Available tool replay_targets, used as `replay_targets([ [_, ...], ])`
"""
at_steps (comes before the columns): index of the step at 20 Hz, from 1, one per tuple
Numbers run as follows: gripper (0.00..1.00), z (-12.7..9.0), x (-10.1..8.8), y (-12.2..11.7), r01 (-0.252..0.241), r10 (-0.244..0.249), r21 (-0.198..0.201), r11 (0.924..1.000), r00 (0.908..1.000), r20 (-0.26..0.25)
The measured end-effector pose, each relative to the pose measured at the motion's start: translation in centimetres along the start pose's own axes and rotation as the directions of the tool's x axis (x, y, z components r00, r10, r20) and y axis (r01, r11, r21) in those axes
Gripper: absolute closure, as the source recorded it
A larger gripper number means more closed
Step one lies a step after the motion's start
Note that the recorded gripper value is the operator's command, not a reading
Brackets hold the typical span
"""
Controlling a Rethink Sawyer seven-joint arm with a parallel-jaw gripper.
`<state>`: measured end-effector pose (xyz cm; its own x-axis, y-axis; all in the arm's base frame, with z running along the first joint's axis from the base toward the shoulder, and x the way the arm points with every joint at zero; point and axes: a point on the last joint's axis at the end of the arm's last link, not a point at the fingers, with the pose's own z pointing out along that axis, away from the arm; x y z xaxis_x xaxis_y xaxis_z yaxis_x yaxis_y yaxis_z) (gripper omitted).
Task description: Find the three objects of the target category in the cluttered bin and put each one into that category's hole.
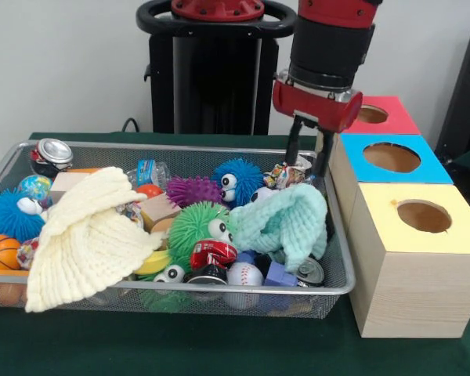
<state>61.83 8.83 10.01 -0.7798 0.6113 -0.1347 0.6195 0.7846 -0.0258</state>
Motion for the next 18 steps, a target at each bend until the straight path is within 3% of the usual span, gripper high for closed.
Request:
replay_targets([
  [8,0.0,-2.1,-1.5,-0.4,-0.016,0.017,-0.017,0.9997,0.9992,0.035],
  [18,0.0,-2.4,-3.8,-2.4,-0.062,0.063,-0.017,0.9979,0.9971,0.043],
])
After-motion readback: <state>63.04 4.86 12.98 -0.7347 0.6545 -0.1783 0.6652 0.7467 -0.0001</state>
